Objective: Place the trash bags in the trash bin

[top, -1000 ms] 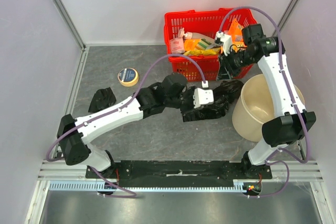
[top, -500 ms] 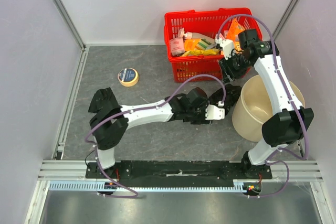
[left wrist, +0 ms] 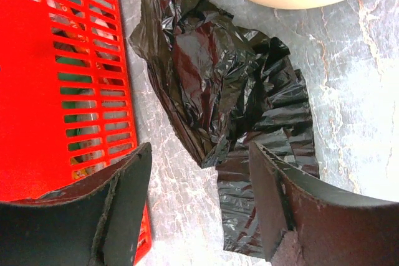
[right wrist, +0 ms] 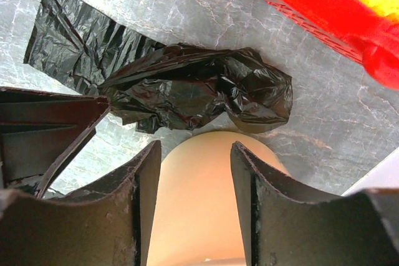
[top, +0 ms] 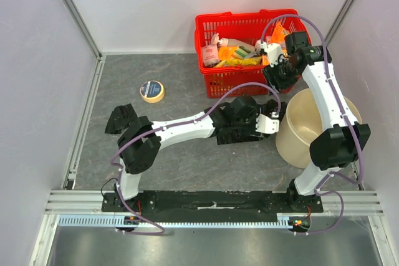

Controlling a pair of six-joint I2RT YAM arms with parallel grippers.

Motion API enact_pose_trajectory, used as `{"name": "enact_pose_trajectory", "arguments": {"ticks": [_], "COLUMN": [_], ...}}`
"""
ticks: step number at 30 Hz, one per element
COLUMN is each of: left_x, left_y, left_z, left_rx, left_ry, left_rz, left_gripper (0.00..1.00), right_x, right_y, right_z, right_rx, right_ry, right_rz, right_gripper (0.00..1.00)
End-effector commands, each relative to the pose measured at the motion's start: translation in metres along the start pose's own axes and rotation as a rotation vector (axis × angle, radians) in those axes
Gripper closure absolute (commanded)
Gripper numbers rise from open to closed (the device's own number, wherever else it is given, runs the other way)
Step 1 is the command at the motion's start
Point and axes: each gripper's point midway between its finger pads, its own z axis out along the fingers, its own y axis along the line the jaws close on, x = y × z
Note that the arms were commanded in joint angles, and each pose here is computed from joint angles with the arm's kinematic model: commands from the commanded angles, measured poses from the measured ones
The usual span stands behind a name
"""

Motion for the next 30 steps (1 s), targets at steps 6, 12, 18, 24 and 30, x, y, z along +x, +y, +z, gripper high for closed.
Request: {"name": "enact_pose_trajectory", "arguments": {"ticks": [6,12,18,24,30], "left_x": [-0.025,-0.021,-0.009,0.006,0.018], "left_y": [0.000,-0.011,-0.023,-0.013,0.001], "left_z": [0.012,0.029,0.049,0.071,0.074], "left_rx": [0.107,0.182,0.234,0.190,0.166], "left_ry": [-0.069,-0.063,-0.040,-0.013,0.004], "left_rz": [0.147,0.185,0.210,0.212,0.176], "left_gripper": [0.30,0.29,0.29,0.34,0.75], "right_x": [-0.019,-0.015,-0.008,0.000,0.006], "right_y": [-0.020,-0.026,-0.034,-0.036,-0.033], "right_z": [-0.001,-0.004,-0.007,-0.004,-0.005], "right_rx": [0.038,0.043,0.046,0.025,0.007], "right_ry": [-0.049,-0.047,-0.042,-0.035,-0.035], "right_rz": [-0.003,-0.004,0.003,0.017,0.018], "right_gripper": [0.37,0.35,0.35,0.35,0.35]}}
